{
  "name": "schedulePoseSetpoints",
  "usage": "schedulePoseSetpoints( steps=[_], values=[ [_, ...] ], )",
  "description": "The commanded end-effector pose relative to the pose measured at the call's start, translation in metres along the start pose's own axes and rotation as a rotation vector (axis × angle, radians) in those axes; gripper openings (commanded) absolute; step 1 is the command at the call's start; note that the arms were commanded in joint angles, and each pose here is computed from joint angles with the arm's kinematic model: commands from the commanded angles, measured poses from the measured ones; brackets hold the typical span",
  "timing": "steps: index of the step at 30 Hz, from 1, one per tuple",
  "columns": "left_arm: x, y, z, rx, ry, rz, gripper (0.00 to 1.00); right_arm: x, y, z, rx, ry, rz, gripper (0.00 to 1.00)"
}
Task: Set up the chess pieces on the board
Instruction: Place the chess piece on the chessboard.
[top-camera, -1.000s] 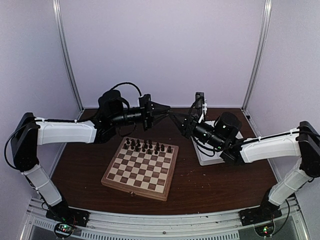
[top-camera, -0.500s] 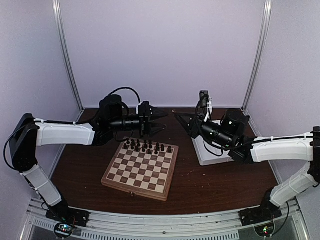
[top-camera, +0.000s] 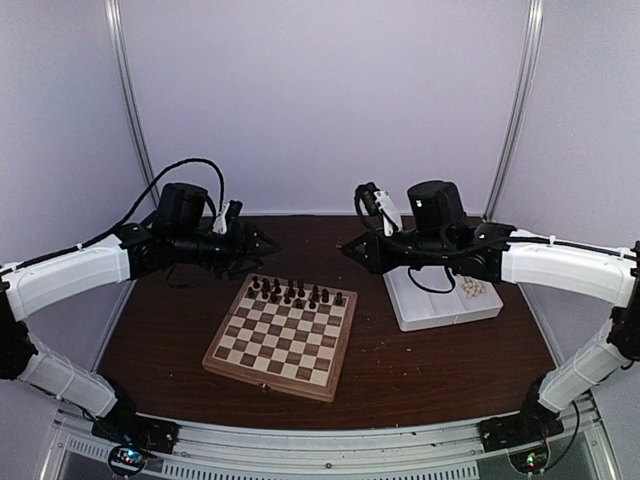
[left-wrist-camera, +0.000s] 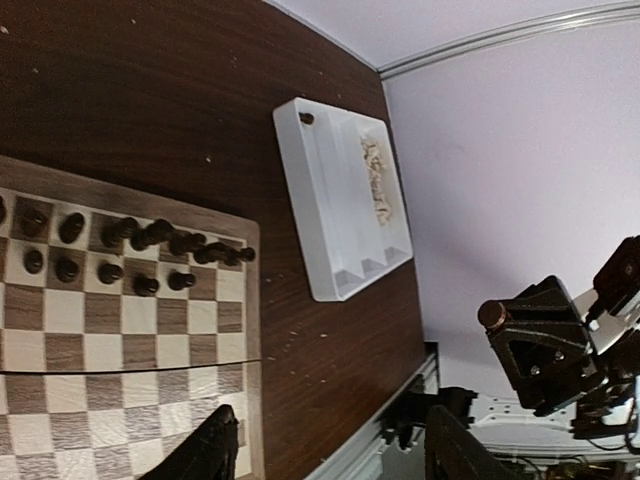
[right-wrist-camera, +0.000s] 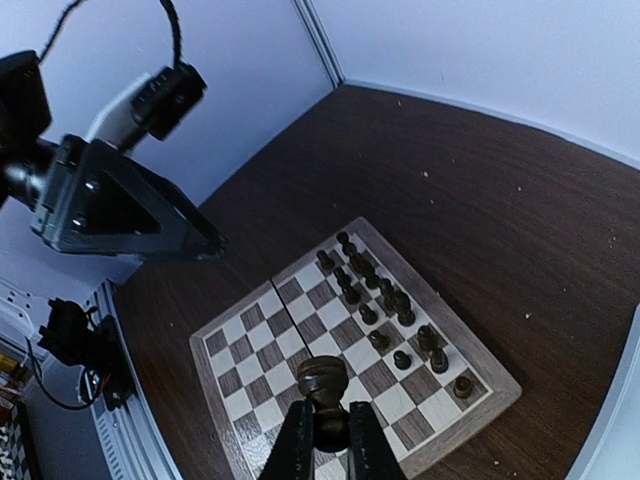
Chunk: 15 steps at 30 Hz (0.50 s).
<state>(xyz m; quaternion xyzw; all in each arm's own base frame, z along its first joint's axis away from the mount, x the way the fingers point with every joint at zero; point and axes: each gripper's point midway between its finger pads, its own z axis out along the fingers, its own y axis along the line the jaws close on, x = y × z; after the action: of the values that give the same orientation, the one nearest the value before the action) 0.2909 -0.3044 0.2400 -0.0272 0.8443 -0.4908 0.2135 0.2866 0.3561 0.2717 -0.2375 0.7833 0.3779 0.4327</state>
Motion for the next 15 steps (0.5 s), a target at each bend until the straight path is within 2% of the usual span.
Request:
schedulePoseSetpoints(
  steps=[1,7,12,13,15],
  values=[
    [-0.011,0.03,-0.025,-0.234,-0.057,0.22,0.64,0.068,-0.03,0.004,0.141,0.381,0.002,0.0],
    [-0.018,0.034,-0.047,-0.316,-0.109,0.379,0.69,0.078,-0.035,0.013,0.188,0.519,0.021,0.0],
    [-0.024,0.039,-0.062,-0.381,-0.144,0.437,0.73,0.087,-0.035,0.03,0.193,0.63,0.031,0.0],
    [-0.025,0.039,-0.065,-0.39,-0.152,0.447,0.75,0.09,-0.036,0.033,0.206,0.66,0.024,0.0],
    [-0.025,0.039,-0.069,-0.402,-0.157,0.462,0.88,0.097,-0.042,0.038,0.246,0.711,-0.001,0.0]
  ],
)
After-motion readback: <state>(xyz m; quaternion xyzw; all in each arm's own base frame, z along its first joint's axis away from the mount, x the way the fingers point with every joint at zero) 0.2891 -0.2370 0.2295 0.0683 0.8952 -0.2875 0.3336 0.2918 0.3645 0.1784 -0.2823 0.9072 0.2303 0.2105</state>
